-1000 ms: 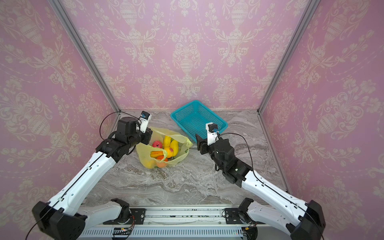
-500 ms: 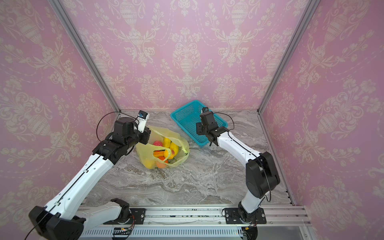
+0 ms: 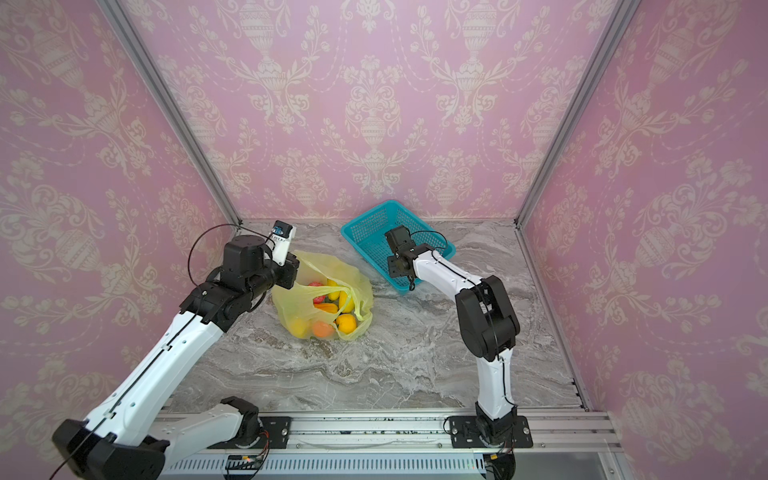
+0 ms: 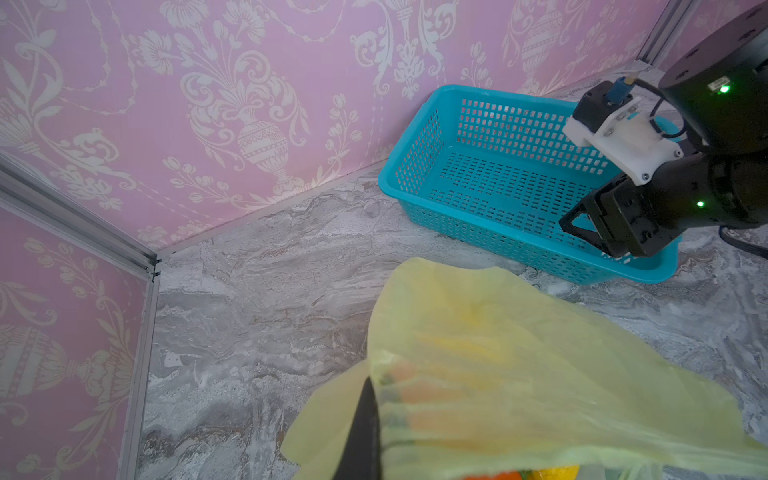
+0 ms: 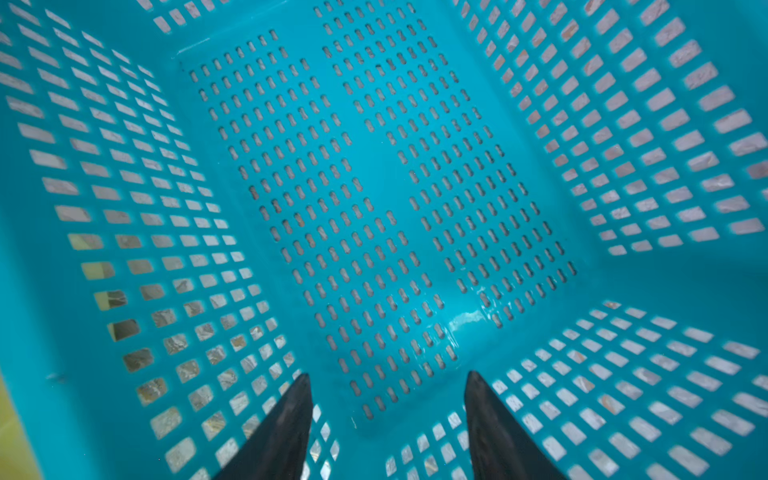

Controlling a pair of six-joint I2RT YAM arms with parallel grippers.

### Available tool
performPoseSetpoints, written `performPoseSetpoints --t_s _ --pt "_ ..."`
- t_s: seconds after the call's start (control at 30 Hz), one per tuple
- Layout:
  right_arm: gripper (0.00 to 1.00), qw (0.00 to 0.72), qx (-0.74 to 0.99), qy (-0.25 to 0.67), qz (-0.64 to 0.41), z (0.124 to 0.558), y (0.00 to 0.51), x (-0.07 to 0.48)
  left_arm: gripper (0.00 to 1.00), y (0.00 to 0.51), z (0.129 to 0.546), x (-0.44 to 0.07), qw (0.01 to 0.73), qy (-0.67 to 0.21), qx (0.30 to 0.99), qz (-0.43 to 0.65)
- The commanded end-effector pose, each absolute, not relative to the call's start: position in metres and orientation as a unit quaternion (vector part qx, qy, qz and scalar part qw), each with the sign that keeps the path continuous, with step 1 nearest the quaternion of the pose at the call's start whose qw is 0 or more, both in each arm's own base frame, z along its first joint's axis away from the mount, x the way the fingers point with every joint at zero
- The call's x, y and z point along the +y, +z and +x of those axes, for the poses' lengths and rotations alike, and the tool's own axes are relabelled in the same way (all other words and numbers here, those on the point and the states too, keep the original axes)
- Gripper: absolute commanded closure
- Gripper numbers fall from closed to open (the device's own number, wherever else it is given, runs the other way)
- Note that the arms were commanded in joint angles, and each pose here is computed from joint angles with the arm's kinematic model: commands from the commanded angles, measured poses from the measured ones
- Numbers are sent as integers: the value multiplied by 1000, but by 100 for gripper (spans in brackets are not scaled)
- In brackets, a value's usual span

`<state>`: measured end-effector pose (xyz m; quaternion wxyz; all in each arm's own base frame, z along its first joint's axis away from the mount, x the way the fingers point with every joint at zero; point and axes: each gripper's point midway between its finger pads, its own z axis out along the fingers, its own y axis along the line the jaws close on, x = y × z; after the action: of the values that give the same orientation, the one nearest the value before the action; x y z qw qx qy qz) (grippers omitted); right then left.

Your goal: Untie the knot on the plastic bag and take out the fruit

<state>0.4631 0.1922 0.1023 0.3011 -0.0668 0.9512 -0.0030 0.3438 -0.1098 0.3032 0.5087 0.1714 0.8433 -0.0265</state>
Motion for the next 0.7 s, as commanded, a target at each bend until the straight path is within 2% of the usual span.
performPoseSetpoints --t_s 0.0,0.4,0.67 --pt "42 294 954 4 -52 447 101 185 100 310 342 -110 518 -39 839 161" --pt "44 274 961 6 -37 382 85 161 100 307 344 -107 518 -24 838 167" --pt "43 293 954 -1 -57 331 94 169 100 307 343 -110 521 -29 834 180"
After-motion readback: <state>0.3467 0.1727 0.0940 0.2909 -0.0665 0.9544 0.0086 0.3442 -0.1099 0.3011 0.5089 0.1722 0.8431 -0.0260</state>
